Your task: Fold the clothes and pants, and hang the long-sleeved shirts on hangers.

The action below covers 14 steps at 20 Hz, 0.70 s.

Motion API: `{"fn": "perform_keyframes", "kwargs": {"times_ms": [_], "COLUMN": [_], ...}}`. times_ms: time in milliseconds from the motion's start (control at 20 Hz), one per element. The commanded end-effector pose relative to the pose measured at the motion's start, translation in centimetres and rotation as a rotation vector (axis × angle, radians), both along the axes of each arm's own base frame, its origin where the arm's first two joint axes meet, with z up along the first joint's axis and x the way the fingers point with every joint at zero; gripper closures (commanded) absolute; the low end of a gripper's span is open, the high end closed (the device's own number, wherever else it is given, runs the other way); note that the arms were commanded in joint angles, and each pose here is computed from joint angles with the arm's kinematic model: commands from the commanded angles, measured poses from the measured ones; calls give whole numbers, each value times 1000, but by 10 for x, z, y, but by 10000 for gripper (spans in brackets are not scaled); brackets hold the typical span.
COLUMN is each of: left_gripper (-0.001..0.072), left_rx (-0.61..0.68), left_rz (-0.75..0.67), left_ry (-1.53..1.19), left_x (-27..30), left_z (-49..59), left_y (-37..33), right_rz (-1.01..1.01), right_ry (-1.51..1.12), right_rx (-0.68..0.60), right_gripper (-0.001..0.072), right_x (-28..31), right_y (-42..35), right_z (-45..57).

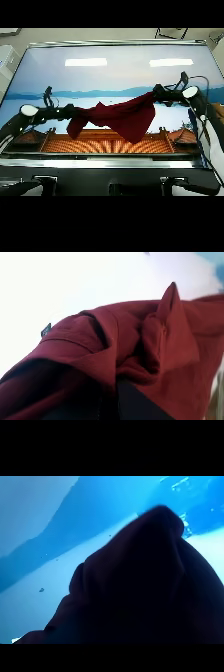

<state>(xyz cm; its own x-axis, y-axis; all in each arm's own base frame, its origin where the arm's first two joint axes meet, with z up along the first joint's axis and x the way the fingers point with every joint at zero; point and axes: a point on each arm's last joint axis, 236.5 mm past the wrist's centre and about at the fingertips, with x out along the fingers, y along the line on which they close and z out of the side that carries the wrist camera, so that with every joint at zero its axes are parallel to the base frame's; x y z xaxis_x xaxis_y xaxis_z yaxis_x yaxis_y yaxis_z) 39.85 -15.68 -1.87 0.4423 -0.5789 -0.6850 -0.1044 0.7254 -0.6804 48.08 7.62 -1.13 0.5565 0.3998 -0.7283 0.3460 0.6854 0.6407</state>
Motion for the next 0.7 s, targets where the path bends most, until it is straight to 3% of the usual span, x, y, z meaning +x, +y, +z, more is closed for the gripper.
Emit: {"fn": "perform_keyframes", "kwargs": {"times_ms": [0, 50, 100, 150, 200, 300, 450, 550, 650], "left_gripper": [679, 660, 480, 124, 31, 31, 35, 52, 51], "left_rx": [-7, -39, -63, -85, -98, -120, -75, -6, -27], "left_rz": [30, 25, 14, -7, -40, -77, 14, 33, 19], "left_ry": [77, 125, 157, 172, 152, 112, 183, 317, 440], "left_x": [33, 29, 27, 28, 30, 37, 25, -12, -49], "left_z": [-39, -49, -53, -46, -33, 3, 18, -7, -34], "left_y": [3, -3, -5, 0, 10, 53, 141, 179, 177], "right_rz": [-4, 20, 47, 98, 166, 216, 231, 239, 245], "right_ry": [78, 89, 99, 93, 91, 181, 420, 542, 579], "right_rx": [77, 78, 85, 75, 52, 14, -7, -29, 53], "right_gripper": [659, 530, 262, 113, 98, 26, 34, 31, 4], "right_x": [-2, -7, -11, -16, -24, -57, -137, -182, -209], "right_y": [13, 16, 14, 7, -7, -54, -109, -114, -89], "right_z": [-29, -30, -25, -15, -2, 13, 5, -17, -37]}}
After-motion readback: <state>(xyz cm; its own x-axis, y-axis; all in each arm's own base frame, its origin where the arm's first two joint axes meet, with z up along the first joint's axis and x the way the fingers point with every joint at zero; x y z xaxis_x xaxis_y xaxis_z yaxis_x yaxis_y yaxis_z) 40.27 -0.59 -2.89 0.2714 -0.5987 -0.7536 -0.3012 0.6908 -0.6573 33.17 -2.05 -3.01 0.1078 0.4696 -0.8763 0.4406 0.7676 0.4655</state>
